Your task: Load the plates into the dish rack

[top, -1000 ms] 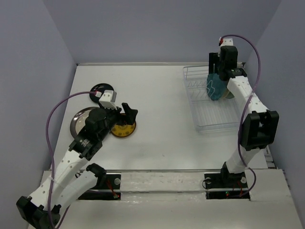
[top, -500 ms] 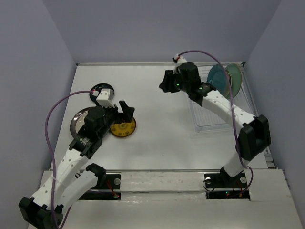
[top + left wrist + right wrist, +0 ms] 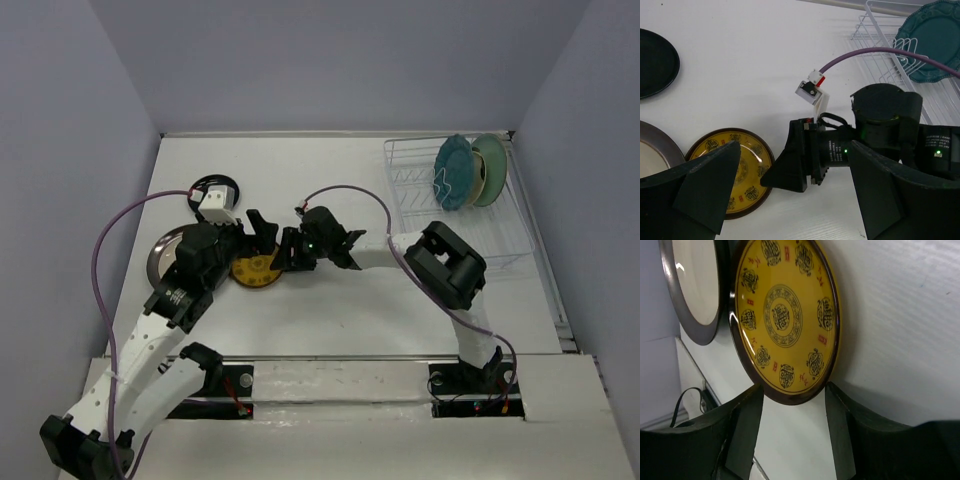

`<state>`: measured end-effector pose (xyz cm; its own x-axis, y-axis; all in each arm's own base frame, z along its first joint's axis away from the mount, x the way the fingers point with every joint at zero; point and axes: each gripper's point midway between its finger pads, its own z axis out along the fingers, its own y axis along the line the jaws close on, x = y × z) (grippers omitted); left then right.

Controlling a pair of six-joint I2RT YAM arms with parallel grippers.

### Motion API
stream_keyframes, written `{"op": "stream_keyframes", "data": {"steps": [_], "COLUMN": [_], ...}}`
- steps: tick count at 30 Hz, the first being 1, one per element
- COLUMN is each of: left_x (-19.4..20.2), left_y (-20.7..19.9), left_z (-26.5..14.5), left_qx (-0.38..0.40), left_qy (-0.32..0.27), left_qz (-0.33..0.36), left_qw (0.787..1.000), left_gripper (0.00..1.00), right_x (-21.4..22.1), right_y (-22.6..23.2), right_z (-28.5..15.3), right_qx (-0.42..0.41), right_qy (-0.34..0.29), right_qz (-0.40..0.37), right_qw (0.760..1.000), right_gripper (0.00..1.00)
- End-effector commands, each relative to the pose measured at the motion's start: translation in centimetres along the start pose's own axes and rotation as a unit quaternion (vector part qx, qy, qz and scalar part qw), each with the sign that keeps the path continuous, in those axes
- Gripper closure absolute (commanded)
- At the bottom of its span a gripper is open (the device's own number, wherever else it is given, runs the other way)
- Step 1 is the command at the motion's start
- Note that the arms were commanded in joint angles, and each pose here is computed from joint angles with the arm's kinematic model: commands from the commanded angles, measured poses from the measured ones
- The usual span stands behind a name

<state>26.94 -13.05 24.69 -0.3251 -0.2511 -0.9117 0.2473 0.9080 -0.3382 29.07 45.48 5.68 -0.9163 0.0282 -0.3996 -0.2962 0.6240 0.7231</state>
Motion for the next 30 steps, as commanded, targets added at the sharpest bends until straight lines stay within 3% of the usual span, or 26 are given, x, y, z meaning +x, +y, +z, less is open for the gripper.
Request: {"op": "stream_keyframes", "data": {"steps": [1,5,9,12,15,21,25,26,28,29,30], "left_x": [-1.7,-1.9,-2.1,-2.1,-2.1,-2.4,-3.2,-3.3,-3.4,-3.3,-3.3], "left_y": [-0.4,-0.6,-0.6,-0.7,-0.8,-0.9,-0.6,-0.6,-0.6,-0.8,-0.9], "left_z": [-0.3,-0.6,-0.7,-0.8,-0.9,-1.2,-1.7,-1.9,-2.0,-2.1,-2.2], "left_qx": [0.007,0.014,0.013,0.015,0.019,0.022,0.013,0.013,0.014,0.019,0.021], "left_qy": [-0.028,-0.031,-0.035,-0.035,-0.036,-0.043,-0.059,-0.063,-0.064,-0.063,-0.064], "left_qz": [-0.001,-0.002,-0.002,-0.002,-0.002,-0.003,-0.001,-0.002,-0.003,-0.002,-0.002], "left_qw": [1.000,0.999,0.999,0.999,0.999,0.999,0.998,0.998,0.998,0.998,0.998], "left_gripper": [0.02,0.02,0.02,0.02,0.02,0.02,0.02,0.02,0.02,0.02,0.02], "right_x": [-0.7,-0.6,-0.2,-0.2,-0.2,-1.9,-7.2,-9.8,-11.9,-14.9,-16.1], "right_y": [1.9,-0.8,-2.4,-3.5,-4.5,-5.8,-3.9,-3.0,-2.6,-1.3,-0.9], "right_z": [1.1,2.2,2.4,2.3,1.6,-2.9,-9.7,-12.9,-16.6,-20.7,-22.9], "right_qx": [-0.064,-0.025,0.000,0.020,0.044,0.111,0.192,0.226,0.284,0.331,0.361], "right_qy": [-0.027,-0.051,-0.059,-0.071,-0.087,-0.148,-0.229,-0.273,-0.295,-0.342,-0.361], "right_qz": [0.040,0.064,0.078,0.083,0.088,0.031,-0.066,-0.107,-0.152,-0.193,-0.209], "right_qw": [0.997,0.996,0.995,0.994,0.991,0.982,0.952,0.929,0.899,0.858,0.834], "right_gripper": [0.42,0.48,0.61,0.79,0.91,0.93,0.93,0.93,0.93,0.93,0.93]}}
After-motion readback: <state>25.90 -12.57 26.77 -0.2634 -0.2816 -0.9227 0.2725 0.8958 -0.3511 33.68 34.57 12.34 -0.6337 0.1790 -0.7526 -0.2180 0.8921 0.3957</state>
